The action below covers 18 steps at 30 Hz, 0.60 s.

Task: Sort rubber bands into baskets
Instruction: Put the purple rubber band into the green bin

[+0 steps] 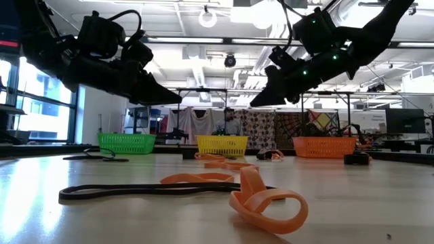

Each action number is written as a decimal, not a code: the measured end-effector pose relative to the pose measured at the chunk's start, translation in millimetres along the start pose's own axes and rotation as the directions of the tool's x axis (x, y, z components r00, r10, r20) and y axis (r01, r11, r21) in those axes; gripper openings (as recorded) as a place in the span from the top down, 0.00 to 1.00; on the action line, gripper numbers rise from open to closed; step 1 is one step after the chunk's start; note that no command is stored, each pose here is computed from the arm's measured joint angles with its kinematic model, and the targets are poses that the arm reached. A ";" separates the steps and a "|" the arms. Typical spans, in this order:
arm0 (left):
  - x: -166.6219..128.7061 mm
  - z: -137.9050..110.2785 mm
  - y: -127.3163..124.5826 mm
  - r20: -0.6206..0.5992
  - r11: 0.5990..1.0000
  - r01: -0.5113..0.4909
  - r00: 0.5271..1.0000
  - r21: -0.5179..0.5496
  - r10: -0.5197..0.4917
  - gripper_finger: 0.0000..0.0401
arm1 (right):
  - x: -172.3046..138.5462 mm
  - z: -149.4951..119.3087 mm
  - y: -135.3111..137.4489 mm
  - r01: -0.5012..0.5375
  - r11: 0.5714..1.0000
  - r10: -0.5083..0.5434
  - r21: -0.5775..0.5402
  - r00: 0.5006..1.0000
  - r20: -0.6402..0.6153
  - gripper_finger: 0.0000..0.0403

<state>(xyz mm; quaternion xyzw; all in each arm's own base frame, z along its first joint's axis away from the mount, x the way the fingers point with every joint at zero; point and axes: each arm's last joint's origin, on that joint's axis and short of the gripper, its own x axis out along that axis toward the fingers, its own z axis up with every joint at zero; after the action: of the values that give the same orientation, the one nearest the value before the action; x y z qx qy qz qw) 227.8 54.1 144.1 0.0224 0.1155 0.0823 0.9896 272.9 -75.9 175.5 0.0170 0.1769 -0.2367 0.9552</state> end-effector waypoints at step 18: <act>-0.1 -3.0 2.1 -0.032 0.999 -0.041 0.999 -0.012 0.041 1.00 | 0.9 4.2 0.3 0.000 1.000 0.000 -0.004 1.000 0.014 1.00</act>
<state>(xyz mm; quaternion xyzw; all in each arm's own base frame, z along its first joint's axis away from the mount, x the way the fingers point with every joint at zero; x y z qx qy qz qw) 226.6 56.2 141.4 0.0172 0.1303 0.1036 0.9859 275.1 -76.5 179.2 0.0137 0.1707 -0.2363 0.9565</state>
